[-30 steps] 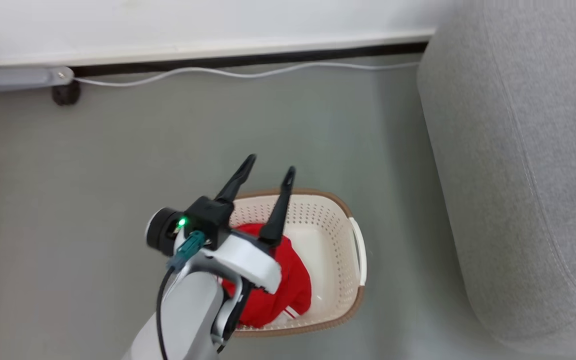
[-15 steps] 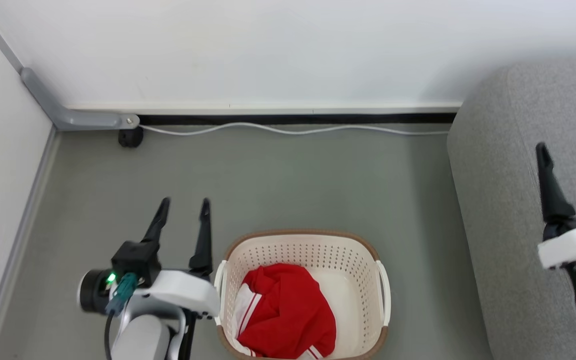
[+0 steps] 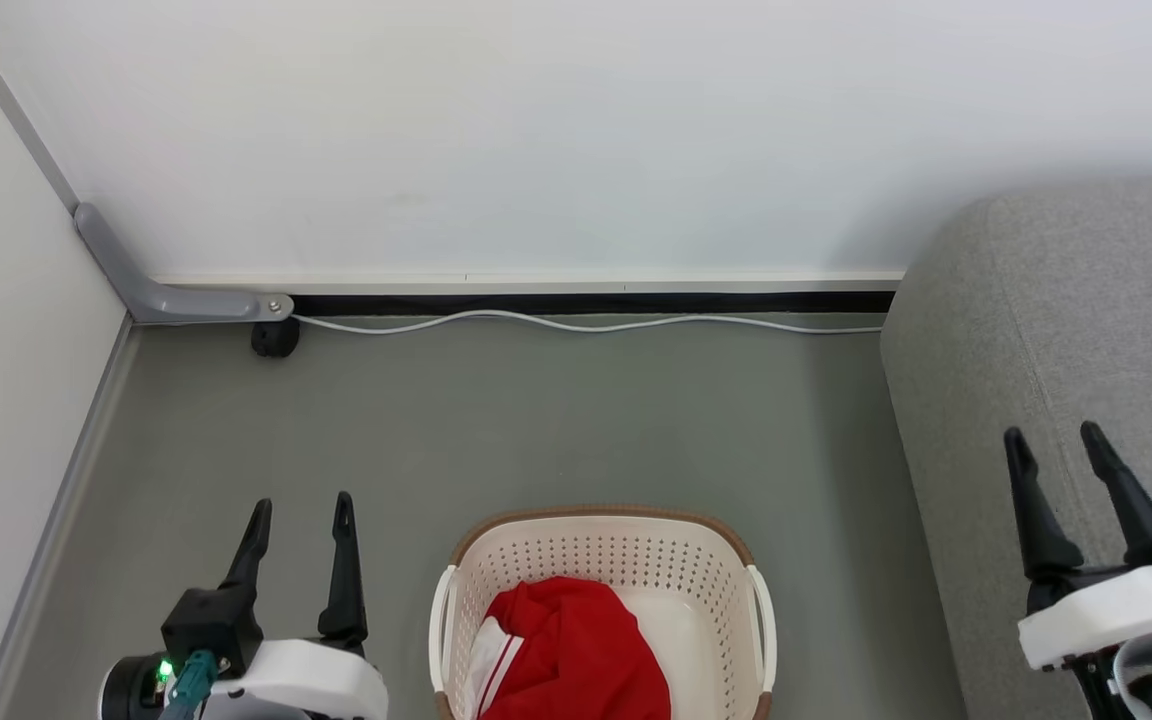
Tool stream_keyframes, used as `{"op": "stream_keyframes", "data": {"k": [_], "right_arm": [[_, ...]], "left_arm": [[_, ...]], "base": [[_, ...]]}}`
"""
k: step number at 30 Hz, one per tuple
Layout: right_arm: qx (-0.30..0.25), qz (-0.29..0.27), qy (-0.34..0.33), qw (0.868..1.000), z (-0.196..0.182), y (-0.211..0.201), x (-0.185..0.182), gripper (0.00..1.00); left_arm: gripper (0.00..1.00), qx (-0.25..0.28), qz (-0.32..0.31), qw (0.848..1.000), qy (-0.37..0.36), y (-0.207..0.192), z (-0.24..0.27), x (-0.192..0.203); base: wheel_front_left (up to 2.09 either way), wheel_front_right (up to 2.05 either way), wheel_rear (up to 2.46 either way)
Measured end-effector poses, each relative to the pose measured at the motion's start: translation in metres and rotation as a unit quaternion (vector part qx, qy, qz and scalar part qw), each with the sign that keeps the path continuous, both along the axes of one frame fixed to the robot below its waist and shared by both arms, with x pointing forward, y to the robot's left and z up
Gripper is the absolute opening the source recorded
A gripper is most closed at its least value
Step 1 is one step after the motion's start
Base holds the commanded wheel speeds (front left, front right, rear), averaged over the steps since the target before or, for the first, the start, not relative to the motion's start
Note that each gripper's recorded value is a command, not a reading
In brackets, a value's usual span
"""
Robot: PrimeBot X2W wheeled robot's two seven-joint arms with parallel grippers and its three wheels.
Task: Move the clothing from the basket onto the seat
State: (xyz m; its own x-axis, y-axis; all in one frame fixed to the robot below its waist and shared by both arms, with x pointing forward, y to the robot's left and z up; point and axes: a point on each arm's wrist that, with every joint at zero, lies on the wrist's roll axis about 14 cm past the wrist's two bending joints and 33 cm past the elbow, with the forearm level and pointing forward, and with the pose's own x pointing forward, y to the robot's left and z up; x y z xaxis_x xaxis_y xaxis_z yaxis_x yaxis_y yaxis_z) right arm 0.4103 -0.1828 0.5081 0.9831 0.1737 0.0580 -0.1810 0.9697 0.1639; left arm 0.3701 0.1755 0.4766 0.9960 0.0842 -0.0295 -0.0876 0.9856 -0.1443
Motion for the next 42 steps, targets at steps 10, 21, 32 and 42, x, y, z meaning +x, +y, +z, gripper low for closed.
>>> {"op": "stream_keyframes", "data": {"k": [10,21,32,42], "right_arm": [[-0.005,0.0,0.018,1.0,-0.015,0.005,-0.029,1.0],[-0.003,-0.012,0.023,1.0,-0.019,-0.002,-0.036,1.0],[-0.001,-0.015,0.026,1.0,-0.02,-0.002,-0.036,1.0],[0.001,-0.015,0.023,1.0,-0.019,-0.004,-0.021,1.0]], "left_arm": [[1.0,-0.004,-0.015,1.0,0.006,-0.007,-0.005,-0.014],[1.0,-0.006,-0.033,0.999,0.009,-0.018,-0.007,-0.01],[1.0,-0.006,-0.045,0.999,0.013,-0.026,-0.009,-0.01],[1.0,-0.014,-0.062,0.997,0.054,-0.043,-0.034,-0.009]], "base": [[0.0,0.0,0.0],[0.0,0.0,0.0],[0.0,0.0,0.0],[0.0,0.0,0.0]]}}
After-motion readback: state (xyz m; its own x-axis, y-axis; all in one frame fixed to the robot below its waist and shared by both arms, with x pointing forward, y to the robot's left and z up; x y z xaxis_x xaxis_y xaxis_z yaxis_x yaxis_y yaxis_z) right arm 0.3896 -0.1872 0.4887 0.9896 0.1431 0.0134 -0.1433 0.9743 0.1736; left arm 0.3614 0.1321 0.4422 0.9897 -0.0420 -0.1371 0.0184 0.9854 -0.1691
